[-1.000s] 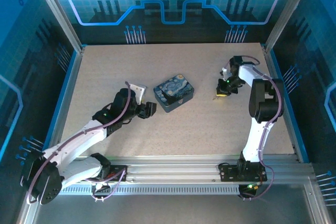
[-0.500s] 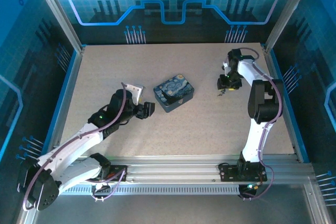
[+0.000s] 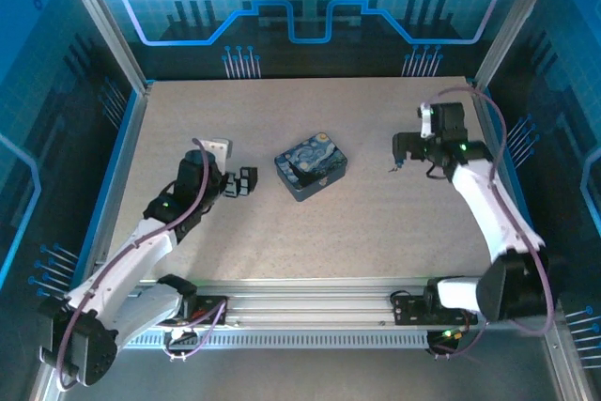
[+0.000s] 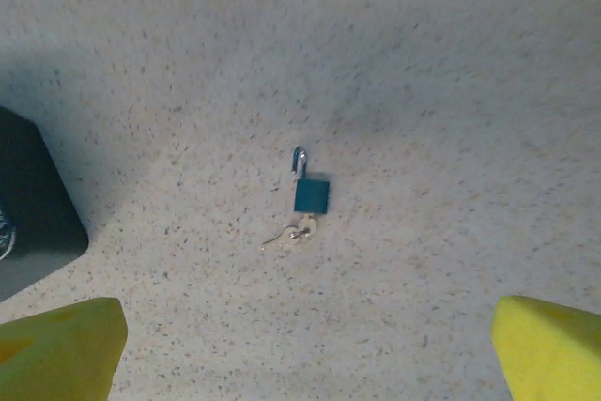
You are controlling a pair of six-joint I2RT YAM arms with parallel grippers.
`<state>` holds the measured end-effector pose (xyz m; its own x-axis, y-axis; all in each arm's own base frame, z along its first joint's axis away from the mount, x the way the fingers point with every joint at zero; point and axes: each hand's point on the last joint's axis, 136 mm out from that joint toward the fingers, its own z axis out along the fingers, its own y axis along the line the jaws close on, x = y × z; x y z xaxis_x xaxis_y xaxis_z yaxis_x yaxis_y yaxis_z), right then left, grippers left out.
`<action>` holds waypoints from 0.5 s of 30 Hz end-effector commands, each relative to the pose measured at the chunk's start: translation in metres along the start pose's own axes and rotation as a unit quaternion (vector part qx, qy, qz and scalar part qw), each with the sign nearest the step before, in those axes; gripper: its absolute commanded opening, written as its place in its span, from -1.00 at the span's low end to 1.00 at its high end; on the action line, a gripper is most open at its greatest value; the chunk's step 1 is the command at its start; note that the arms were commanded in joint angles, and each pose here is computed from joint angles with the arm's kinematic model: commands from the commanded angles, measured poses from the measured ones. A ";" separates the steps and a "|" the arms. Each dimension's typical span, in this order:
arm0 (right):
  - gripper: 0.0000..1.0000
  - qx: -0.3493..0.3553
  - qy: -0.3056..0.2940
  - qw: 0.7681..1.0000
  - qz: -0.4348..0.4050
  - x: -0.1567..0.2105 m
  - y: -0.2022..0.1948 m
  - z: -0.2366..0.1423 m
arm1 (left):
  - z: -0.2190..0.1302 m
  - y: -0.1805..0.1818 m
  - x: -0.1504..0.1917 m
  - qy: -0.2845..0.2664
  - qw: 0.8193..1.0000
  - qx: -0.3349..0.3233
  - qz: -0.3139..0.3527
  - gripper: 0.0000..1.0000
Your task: Unlock the padlock with the key
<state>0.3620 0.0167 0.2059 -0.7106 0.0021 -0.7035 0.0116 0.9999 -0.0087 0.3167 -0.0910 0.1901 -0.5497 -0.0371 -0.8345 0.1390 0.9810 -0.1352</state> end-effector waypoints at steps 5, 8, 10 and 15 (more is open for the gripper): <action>0.99 0.017 -0.194 0.981 -0.004 0.009 -0.006 -0.012 | 0.025 0.051 0.000 -0.042 0.995 -0.083 -0.027 0.98; 0.99 0.009 -0.229 0.973 0.009 0.030 -0.006 -0.006 | 0.034 0.071 0.015 -0.040 0.992 -0.116 -0.025 0.98; 0.99 0.005 -0.220 0.975 0.012 0.042 -0.005 0.003 | 0.037 0.082 0.025 -0.042 0.989 -0.137 -0.023 0.98; 0.99 -0.009 -0.232 0.973 0.006 0.054 0.003 0.025 | 0.041 0.092 0.043 -0.093 0.984 -0.148 0.023 0.98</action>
<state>0.3248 0.0120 0.1231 -0.4716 -0.0033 -0.8818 0.0180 0.9997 -0.0134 0.3306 -0.0192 0.1043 -0.5161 -0.0559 -0.8547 -0.0874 0.9961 -0.0124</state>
